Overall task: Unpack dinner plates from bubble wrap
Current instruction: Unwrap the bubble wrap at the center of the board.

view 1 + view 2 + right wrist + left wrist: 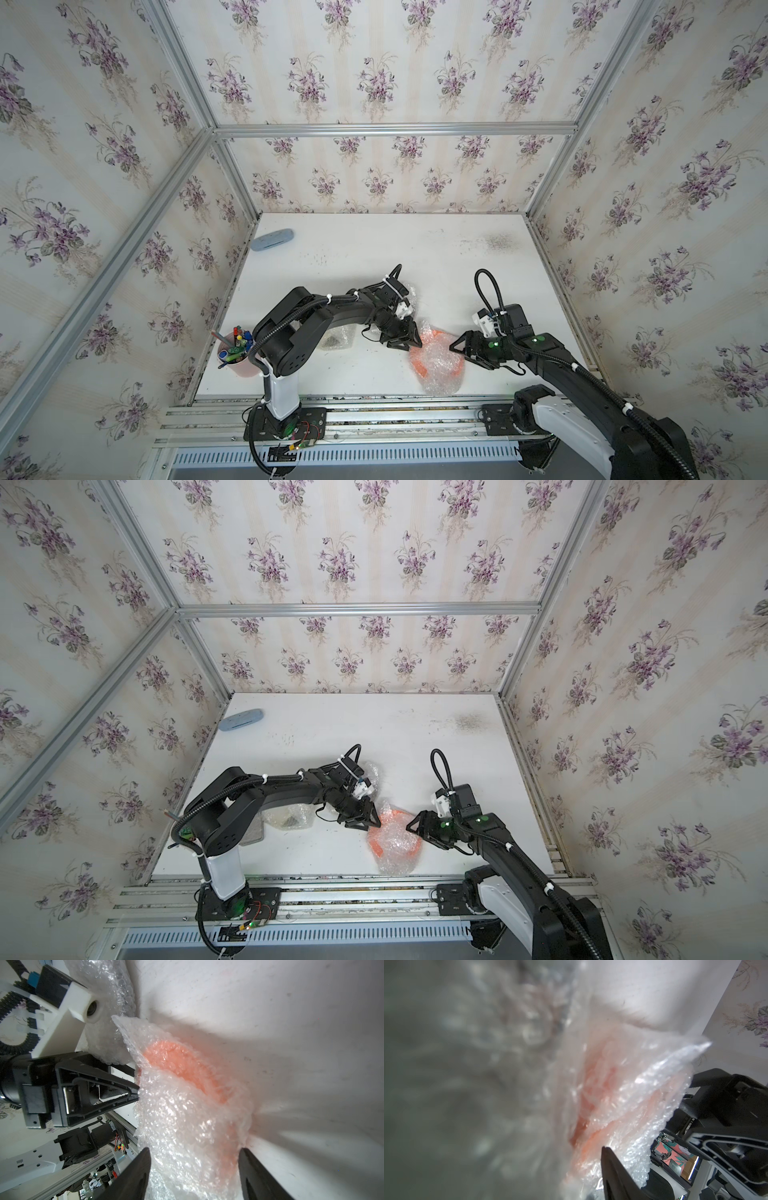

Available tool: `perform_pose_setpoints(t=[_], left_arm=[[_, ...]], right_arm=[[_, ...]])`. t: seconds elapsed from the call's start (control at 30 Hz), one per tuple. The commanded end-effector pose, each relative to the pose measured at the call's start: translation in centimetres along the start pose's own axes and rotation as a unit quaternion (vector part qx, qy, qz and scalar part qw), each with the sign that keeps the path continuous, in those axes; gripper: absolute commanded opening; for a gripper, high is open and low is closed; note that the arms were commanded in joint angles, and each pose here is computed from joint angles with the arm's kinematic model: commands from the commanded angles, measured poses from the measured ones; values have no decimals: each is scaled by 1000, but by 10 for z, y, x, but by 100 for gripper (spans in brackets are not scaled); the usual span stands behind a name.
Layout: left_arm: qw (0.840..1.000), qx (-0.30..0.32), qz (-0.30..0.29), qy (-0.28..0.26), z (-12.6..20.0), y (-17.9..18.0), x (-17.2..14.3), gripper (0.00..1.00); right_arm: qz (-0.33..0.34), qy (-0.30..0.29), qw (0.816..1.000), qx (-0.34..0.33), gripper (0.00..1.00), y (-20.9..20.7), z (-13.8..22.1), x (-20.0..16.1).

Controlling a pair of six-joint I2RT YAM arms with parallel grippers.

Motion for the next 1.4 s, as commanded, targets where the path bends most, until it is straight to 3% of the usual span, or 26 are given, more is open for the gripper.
perform_pose_setpoints(t=[0.0, 0.87, 1.17, 1.37], left_arm=[[999, 53, 3, -3, -3, 16, -1, 47], [998, 63, 0, -13, 3, 8, -6, 21], [997, 73, -6, -36, 17, -2, -1, 13], [994, 91, -10, -56, 30, -11, 5, 13]], right_arm=[[-7, 1, 1000, -8, 68, -2, 0, -1], [-2, 6, 1000, -15, 67, -1, -4, -9], [4, -25, 998, -58, 71, 12, 20, 1], [51, -18, 993, -105, 75, 40, 38, 9]])
Point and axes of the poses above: each gripper's point midway between its finger pads, its own z axis back along the fingers, its own y axis along the line the jaws close on, x = y × z, the point moved 5 cm from there along z, back along the fingers, and after that the axes turned 1 degree about -z, right-handed, at the moved point
